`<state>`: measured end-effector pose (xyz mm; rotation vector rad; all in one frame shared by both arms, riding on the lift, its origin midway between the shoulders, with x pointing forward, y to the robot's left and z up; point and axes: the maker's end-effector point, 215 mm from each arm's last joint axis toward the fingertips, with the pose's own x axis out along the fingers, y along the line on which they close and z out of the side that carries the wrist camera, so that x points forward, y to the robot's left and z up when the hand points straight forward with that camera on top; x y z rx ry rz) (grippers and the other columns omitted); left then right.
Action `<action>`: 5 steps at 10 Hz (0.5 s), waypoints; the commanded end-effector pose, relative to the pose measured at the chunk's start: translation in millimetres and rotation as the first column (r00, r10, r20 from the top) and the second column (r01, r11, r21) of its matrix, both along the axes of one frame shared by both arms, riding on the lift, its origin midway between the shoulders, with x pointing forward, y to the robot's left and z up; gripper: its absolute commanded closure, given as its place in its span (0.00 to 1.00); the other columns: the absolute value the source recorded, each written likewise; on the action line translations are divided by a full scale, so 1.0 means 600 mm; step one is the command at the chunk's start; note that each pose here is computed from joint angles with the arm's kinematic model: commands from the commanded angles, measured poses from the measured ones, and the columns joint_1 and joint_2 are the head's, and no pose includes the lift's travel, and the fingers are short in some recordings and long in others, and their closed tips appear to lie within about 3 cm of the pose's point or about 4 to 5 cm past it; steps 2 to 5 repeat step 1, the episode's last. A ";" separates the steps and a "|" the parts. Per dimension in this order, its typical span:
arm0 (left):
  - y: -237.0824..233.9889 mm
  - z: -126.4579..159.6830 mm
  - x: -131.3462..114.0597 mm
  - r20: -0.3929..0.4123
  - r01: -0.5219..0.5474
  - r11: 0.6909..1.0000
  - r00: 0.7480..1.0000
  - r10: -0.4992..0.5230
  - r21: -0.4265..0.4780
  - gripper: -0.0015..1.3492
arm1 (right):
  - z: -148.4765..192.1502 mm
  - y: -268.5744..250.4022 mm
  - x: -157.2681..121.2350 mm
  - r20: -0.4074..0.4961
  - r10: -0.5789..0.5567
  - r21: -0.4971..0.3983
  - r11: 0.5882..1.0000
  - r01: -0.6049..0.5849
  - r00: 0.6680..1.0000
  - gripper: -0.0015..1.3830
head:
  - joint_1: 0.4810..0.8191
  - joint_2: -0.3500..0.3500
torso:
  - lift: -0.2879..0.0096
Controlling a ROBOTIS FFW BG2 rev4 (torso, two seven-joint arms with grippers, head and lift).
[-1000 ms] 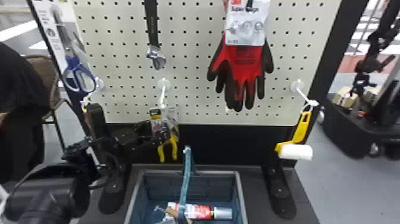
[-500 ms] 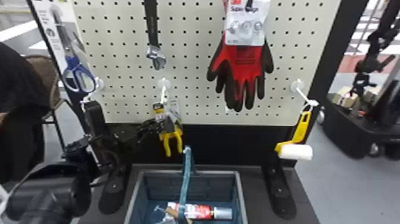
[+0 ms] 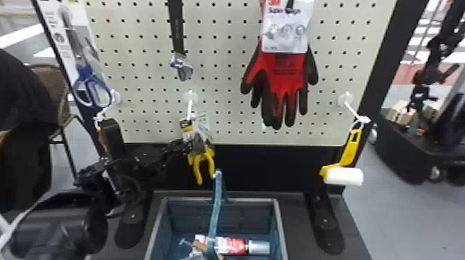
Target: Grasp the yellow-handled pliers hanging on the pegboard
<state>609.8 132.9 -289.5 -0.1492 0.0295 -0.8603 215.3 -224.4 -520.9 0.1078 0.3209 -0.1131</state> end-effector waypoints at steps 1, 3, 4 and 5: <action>-0.002 -0.001 -0.001 -0.003 0.002 1.000 1.000 -0.002 -0.001 0.82 | -0.001 0.001 0.001 0.000 0.001 0.001 1.000 -0.001 1.000 0.08 | 0.20 0.50 | 0.63; -0.002 -0.001 -0.001 -0.003 0.002 1.000 1.000 -0.002 -0.001 0.82 | -0.001 0.001 0.001 0.000 0.001 0.001 1.000 -0.001 1.000 0.08 | 0.20 0.50 | 0.63; -0.002 -0.001 -0.001 -0.003 0.002 1.000 1.000 -0.002 -0.001 0.82 | -0.001 0.001 0.001 0.000 0.001 0.001 1.000 -0.001 1.000 0.08 | 0.20 0.50 | 0.63; -0.002 -0.001 -0.001 -0.003 0.002 1.000 1.000 -0.002 -0.001 0.82 | -0.001 0.001 0.001 0.000 0.001 0.001 1.000 -0.001 1.000 0.08 | 0.20 0.50 | 0.63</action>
